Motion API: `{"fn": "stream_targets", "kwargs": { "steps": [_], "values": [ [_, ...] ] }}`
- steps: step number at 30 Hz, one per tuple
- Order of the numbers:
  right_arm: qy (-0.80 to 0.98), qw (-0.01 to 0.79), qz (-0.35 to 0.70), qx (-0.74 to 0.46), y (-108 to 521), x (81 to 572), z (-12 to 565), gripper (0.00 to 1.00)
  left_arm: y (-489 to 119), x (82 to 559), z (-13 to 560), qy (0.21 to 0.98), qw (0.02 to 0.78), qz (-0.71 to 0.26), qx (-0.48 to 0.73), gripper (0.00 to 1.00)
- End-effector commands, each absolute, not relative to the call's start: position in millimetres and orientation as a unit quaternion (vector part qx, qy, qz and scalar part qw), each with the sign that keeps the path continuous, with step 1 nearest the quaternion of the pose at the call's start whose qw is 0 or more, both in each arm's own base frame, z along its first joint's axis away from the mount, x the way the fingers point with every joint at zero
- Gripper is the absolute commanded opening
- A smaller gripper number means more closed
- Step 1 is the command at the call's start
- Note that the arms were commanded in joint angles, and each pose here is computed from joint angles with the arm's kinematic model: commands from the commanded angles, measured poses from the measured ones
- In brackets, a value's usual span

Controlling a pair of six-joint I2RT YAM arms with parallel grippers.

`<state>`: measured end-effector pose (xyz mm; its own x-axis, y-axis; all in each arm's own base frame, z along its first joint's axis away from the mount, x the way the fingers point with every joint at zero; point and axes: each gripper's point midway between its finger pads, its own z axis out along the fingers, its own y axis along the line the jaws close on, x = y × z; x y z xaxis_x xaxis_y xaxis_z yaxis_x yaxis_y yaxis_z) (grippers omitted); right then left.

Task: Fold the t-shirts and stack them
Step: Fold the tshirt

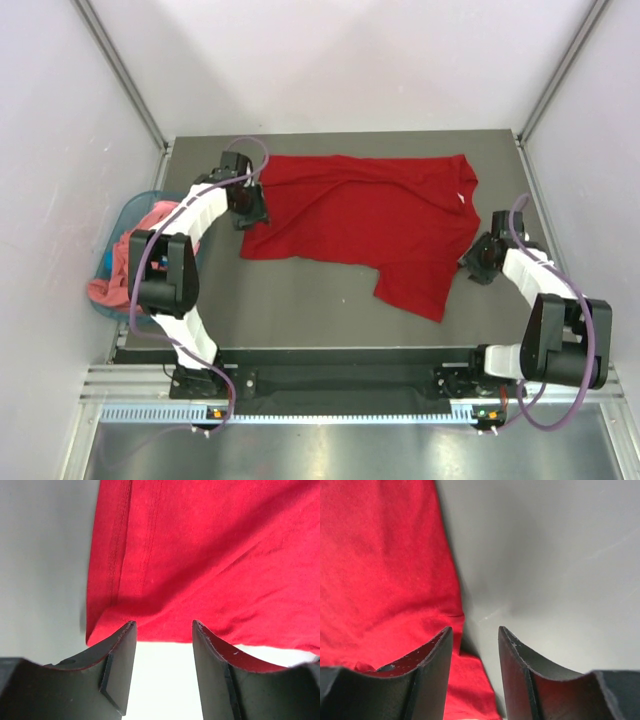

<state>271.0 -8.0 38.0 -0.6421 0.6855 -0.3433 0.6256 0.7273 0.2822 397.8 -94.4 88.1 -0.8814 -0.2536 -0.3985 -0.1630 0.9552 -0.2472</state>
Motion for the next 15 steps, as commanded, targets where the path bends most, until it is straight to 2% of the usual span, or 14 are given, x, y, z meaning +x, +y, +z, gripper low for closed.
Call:
{"fn": "stream_targets", "kwargs": {
  "steps": [1, 7, 10, 13, 14, 15],
  "values": [
    [0.886, 0.264, 0.099, 0.367, 3.3, 287.8, 50.8, 0.42, -93.0, 394.6, 107.9, 0.956, 0.245, -0.114, -0.112, 0.53],
    [0.887, 0.262, 0.077, 0.371, 2.1, 286.0, 37.1, 0.41, -83.7, 380.5, 94.9, 0.957, 0.239, -0.106, -0.126, 0.54],
    [0.890, 0.256, 0.063, 0.371, -2.0, 286.1, 28.6, 0.36, -79.9, 380.3, 95.4, 0.956, 0.238, -0.107, -0.135, 0.54],
    [0.899, 0.252, 0.033, 0.356, -11.2, 287.3, 25.8, 0.15, -77.4, 381.9, 98.3, 0.954, 0.240, -0.112, -0.141, 0.54],
    [0.903, 0.244, 0.022, 0.352, -14.4, 284.2, 25.0, 0.01, -77.0, 382.5, 99.9, 0.953, 0.241, -0.114, -0.142, 0.54],
    [0.909, 0.243, 0.010, 0.339, -18.5, 285.4, 27.3, 0.00, -75.7, 382.0, 99.0, 0.954, 0.239, -0.113, -0.143, 0.54]
  ]
}}
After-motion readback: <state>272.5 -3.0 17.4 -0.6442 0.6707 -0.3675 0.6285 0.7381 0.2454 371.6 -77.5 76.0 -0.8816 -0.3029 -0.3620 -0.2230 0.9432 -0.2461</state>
